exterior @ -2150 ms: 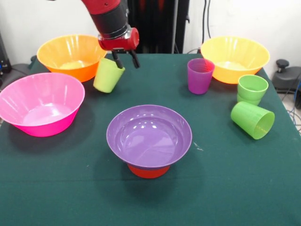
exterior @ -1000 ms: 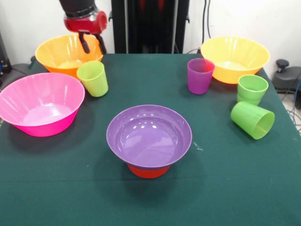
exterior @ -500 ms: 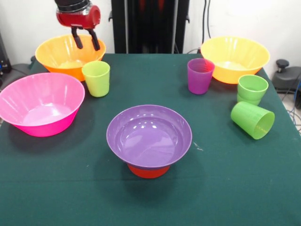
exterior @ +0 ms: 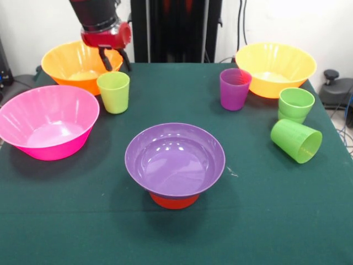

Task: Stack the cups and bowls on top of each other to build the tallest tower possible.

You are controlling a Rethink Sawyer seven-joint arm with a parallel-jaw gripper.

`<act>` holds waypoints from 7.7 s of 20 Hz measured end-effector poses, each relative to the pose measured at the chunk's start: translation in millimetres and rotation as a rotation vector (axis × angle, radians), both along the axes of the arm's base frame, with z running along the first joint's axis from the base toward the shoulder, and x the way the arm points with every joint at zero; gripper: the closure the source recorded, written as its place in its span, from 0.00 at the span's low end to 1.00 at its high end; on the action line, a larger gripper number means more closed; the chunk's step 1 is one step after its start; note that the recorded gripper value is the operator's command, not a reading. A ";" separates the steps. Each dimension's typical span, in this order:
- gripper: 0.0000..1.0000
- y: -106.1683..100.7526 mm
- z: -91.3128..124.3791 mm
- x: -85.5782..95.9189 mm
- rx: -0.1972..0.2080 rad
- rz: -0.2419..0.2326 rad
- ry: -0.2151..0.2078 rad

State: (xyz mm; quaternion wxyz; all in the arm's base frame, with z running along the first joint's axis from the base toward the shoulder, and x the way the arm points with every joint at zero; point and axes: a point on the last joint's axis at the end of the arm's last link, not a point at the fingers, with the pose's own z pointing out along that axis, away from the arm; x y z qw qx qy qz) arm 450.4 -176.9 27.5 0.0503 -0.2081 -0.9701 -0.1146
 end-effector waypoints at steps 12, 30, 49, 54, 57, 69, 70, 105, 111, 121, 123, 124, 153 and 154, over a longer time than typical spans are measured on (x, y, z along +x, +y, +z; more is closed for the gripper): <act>0.00 26.6 -34.0 -6.5 0.070 -0.001 0.019; 1.00 29.4 -39.5 -6.0 0.078 0.009 0.018; 1.00 68.4 -24.0 22.1 0.044 0.076 0.009; 1.00 90.8 -11.0 52.0 0.079 0.017 0.000; 1.00 95.2 -7.2 60.8 0.093 -0.012 0.000; 1.00 150.2 16.3 83.0 0.225 -0.033 0.243; 1.00 155.6 20.1 84.9 0.229 -0.028 0.276; 1.00 92.5 68.3 262.0 -0.422 0.001 -0.219; 1.00 84.8 80.5 278.6 -0.394 -0.053 -0.232; 1.00 91.1 105.0 272.9 -0.299 -0.112 0.016; 1.00 93.1 109.7 272.7 -0.285 -0.117 0.047; 1.00 93.8 110.5 272.8 -0.282 -0.117 0.053; 1.00 147.2 117.9 291.8 -0.195 -0.137 0.018; 1.00 149.7 116.6 291.6 -0.194 -0.135 0.020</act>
